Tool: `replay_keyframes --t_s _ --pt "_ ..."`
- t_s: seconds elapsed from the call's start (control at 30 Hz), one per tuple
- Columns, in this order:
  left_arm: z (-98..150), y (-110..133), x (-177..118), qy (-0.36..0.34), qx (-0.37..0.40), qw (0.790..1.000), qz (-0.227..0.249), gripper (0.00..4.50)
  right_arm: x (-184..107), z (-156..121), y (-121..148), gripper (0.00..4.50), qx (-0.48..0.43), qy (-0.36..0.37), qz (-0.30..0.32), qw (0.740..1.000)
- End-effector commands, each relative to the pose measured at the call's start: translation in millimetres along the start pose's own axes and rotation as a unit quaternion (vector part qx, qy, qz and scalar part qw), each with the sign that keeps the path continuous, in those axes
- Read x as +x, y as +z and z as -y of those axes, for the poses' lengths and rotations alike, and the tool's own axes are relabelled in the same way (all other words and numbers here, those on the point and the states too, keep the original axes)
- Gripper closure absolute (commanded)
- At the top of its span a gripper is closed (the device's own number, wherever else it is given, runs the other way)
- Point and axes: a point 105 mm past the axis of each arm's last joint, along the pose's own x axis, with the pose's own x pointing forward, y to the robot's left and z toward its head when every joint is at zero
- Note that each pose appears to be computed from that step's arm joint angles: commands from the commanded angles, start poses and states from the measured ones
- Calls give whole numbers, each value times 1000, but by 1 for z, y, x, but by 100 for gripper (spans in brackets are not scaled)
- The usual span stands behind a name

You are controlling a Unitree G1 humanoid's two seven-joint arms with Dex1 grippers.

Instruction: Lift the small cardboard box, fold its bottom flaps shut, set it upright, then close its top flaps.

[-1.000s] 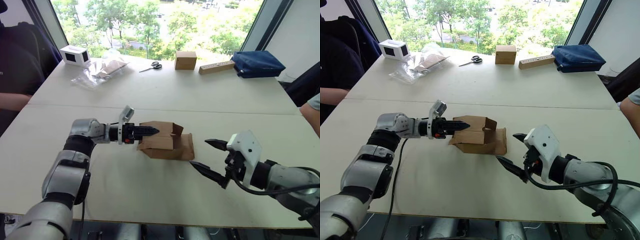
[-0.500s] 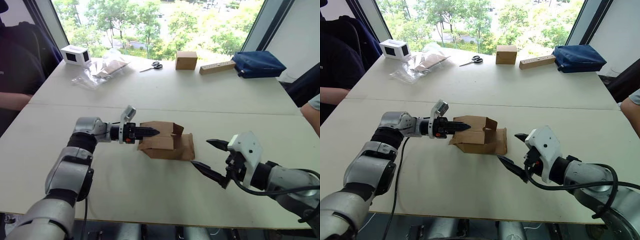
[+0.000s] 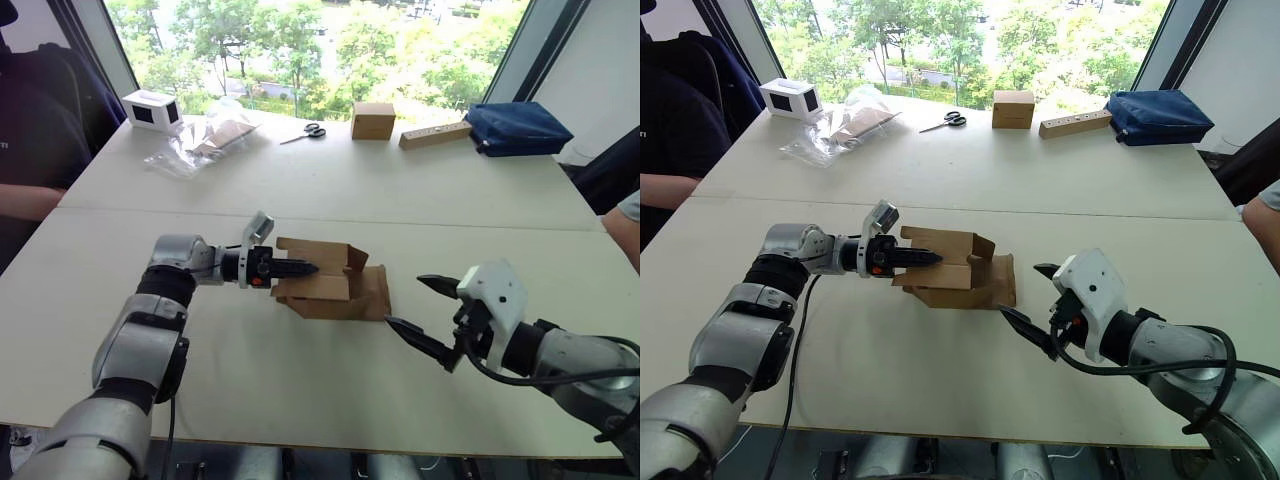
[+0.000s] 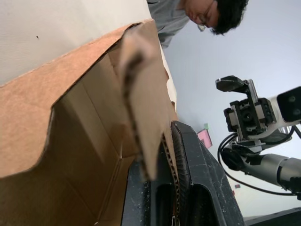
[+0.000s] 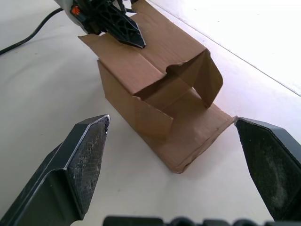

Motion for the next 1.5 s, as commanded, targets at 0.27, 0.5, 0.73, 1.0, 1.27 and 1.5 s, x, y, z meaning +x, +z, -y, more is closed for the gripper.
replay_keyframes --t_s 0.27,0.5,0.73,1.0,1.27,1.5 --pt "67 53 -17 -55 219 973 51 448 -12 43 48 0 125 -85 195 969" --pt "116 72 -23 -44 388 920 36 449 -10 62 93 27 204 -67 309 927" --pt "154 87 -22 -39 504 862 28 450 8 72 138 249 198 -32 356 913" --pt "163 90 -19 -47 532 845 26 450 27 68 149 447 179 -8 347 921" --pt "168 88 -18 -61 534 843 25 450 41 54 147 447 164 23 329 930" --pt "170 87 -11 -74 536 841 28 450 49 47 146 447 159 42 324 932"
